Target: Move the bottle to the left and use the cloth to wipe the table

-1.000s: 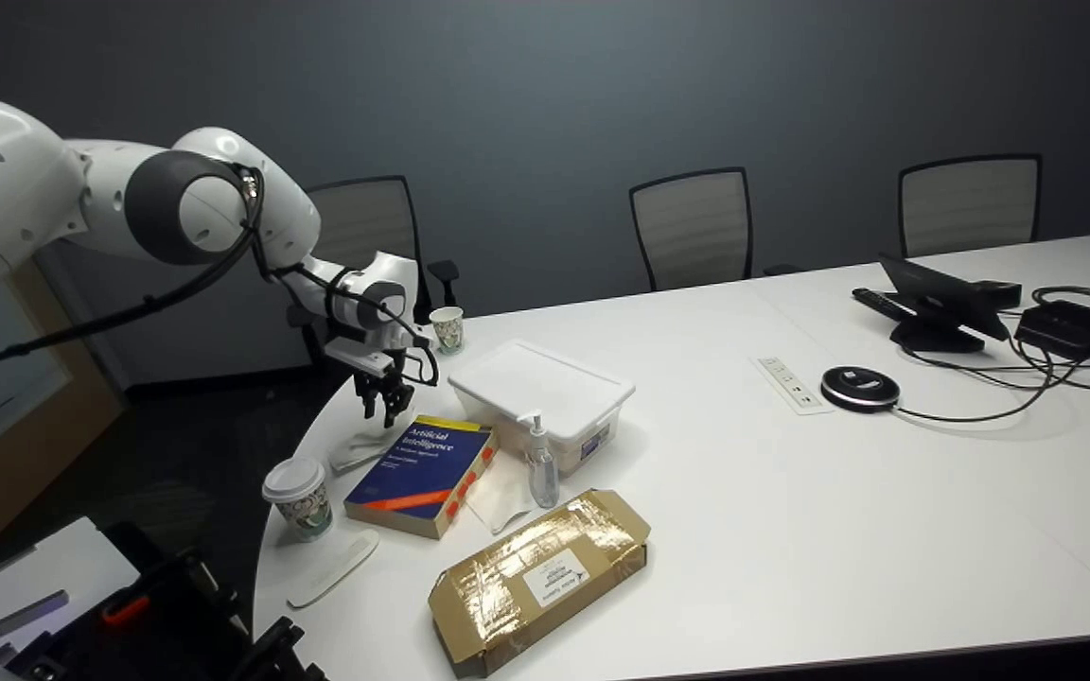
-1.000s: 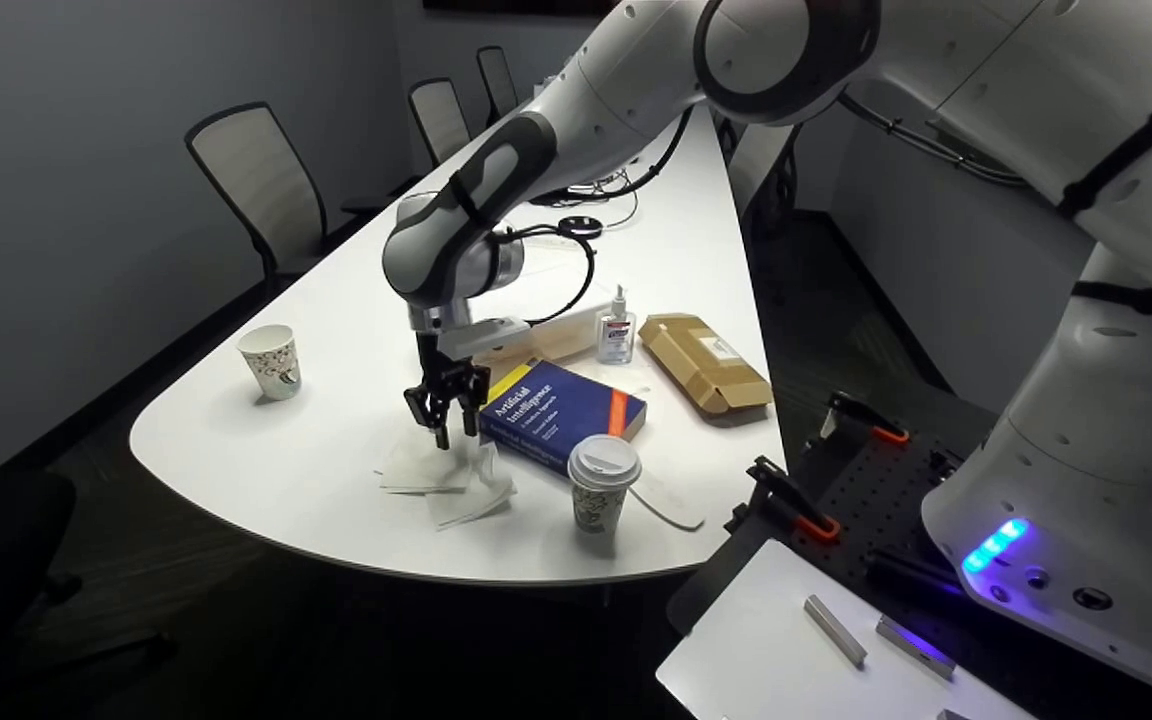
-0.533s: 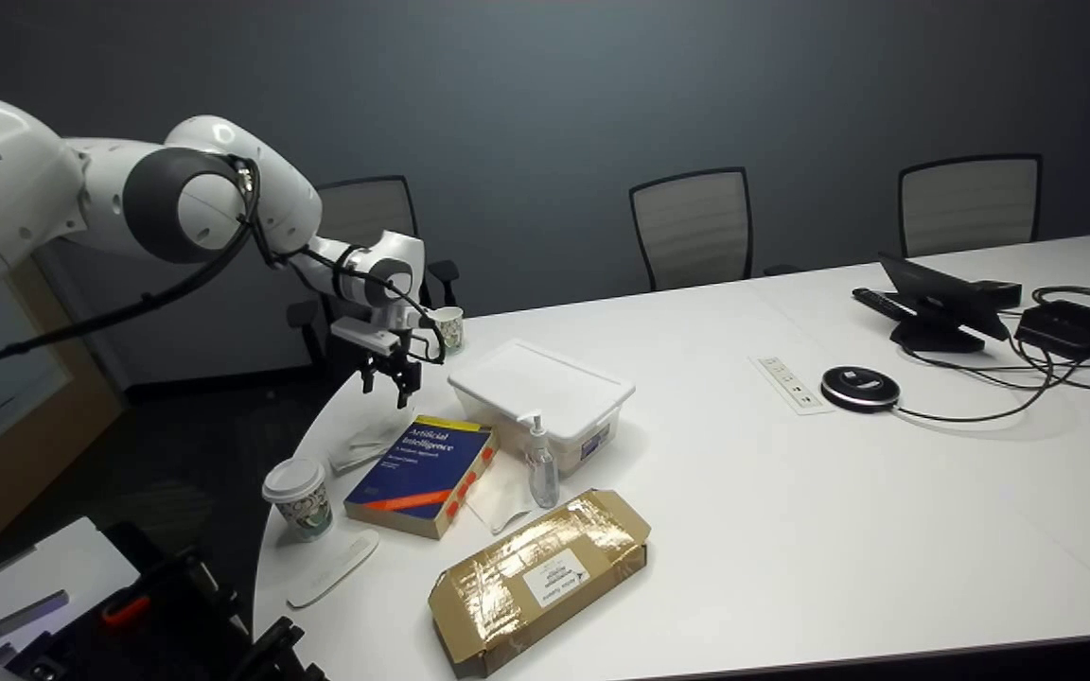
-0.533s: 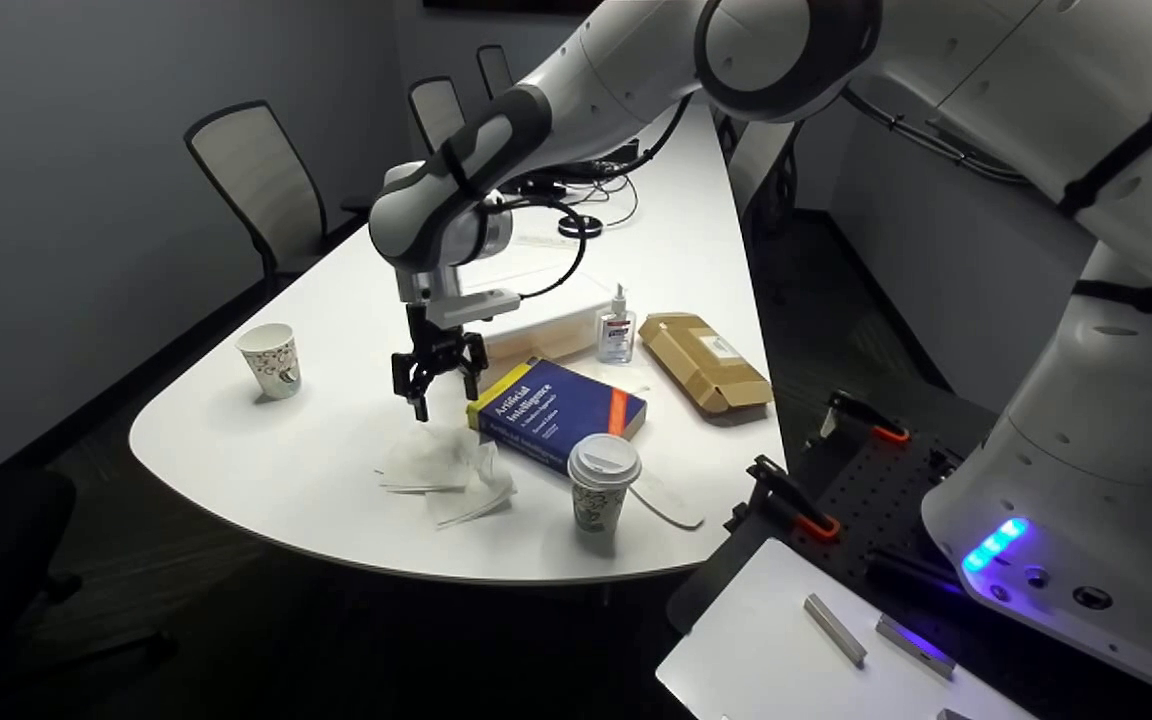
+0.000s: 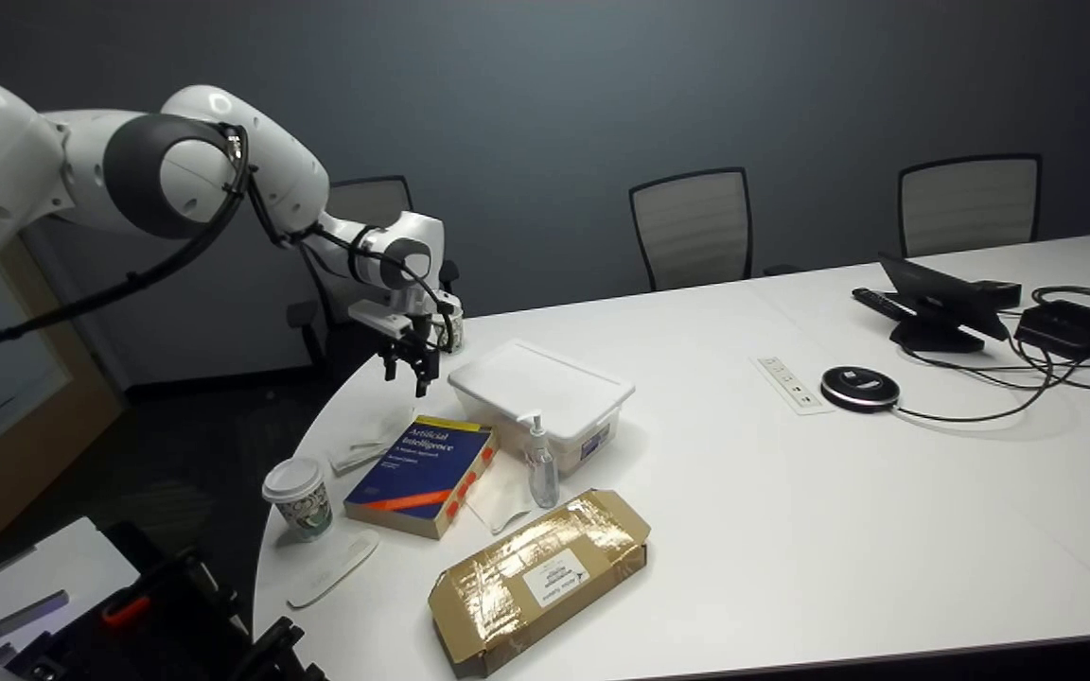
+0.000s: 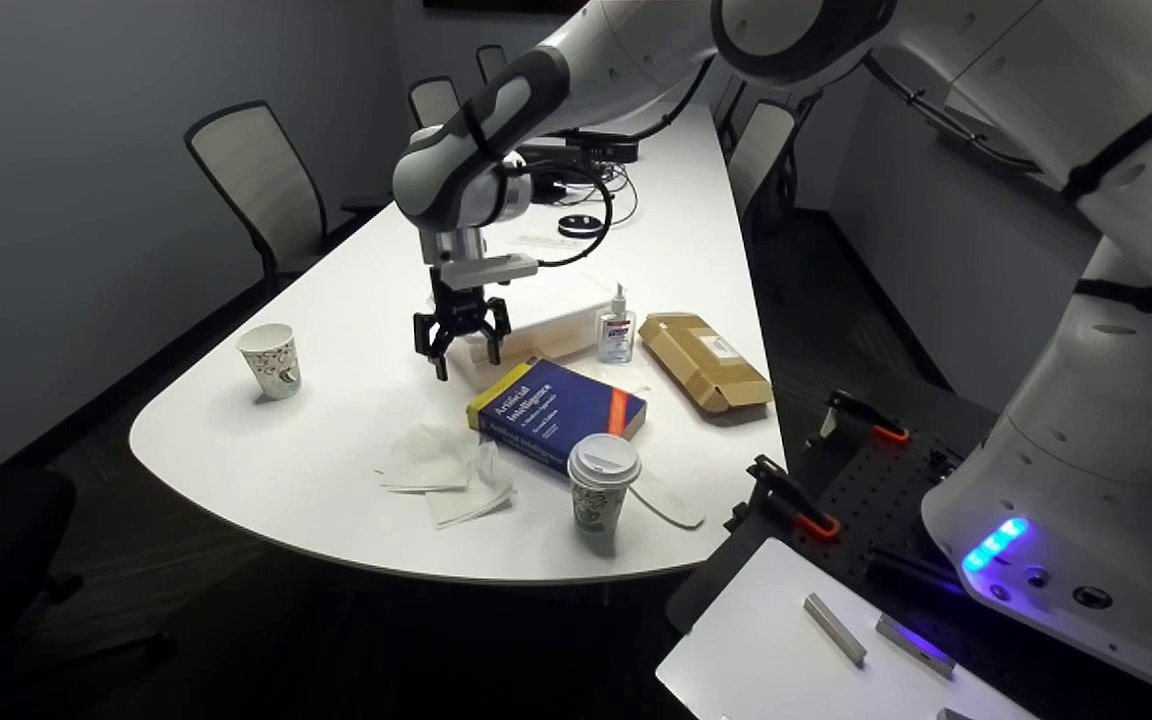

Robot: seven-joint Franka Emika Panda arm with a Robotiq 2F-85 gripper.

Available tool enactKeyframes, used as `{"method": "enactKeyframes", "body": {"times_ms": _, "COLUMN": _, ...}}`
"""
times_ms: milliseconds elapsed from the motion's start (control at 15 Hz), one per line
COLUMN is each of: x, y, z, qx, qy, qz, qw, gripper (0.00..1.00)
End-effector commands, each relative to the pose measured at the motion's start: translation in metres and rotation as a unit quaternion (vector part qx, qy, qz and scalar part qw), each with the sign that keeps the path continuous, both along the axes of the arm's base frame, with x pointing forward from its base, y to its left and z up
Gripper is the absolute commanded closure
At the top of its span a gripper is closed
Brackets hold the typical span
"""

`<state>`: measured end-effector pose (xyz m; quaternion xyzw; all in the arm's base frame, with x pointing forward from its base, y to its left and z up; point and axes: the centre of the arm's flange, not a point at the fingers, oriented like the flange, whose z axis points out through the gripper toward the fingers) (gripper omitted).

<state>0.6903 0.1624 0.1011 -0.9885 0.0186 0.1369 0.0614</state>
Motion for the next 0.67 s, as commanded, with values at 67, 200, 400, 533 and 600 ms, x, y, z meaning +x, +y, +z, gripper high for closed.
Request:
{"method": "enactKeyframes", "body": {"times_ms": 67, "x": -0.029, "y": -0.038, "z": 0.033, "qx": 0.0, "qy": 0.005, "qz": -0.058, "qw": 0.9983, "gripper": 0.0}}
{"method": "enactKeyframes", "body": {"times_ms": 200, "x": -0.033, "y": -0.05, "z": 0.04, "qx": 0.002, "qy": 0.007, "qz": -0.074, "qw": 0.9972, "gripper": 0.0}}
{"method": "enactKeyframes", "body": {"times_ms": 400, "x": -0.039, "y": -0.062, "z": 0.048, "qx": -0.002, "qy": 0.004, "qz": -0.091, "qw": 0.9958, "gripper": 0.0}}
{"method": "enactKeyframes", "body": {"times_ms": 533, "x": -0.043, "y": -0.066, "z": 0.052, "qx": -0.006, "qy": 0.002, "qz": -0.094, "qw": 0.9955, "gripper": 0.0}}
{"method": "enactKeyframes", "body": {"times_ms": 600, "x": -0.044, "y": -0.068, "z": 0.053, "qx": -0.009, "qy": 0.002, "qz": -0.096, "qw": 0.9954, "gripper": 0.0}}
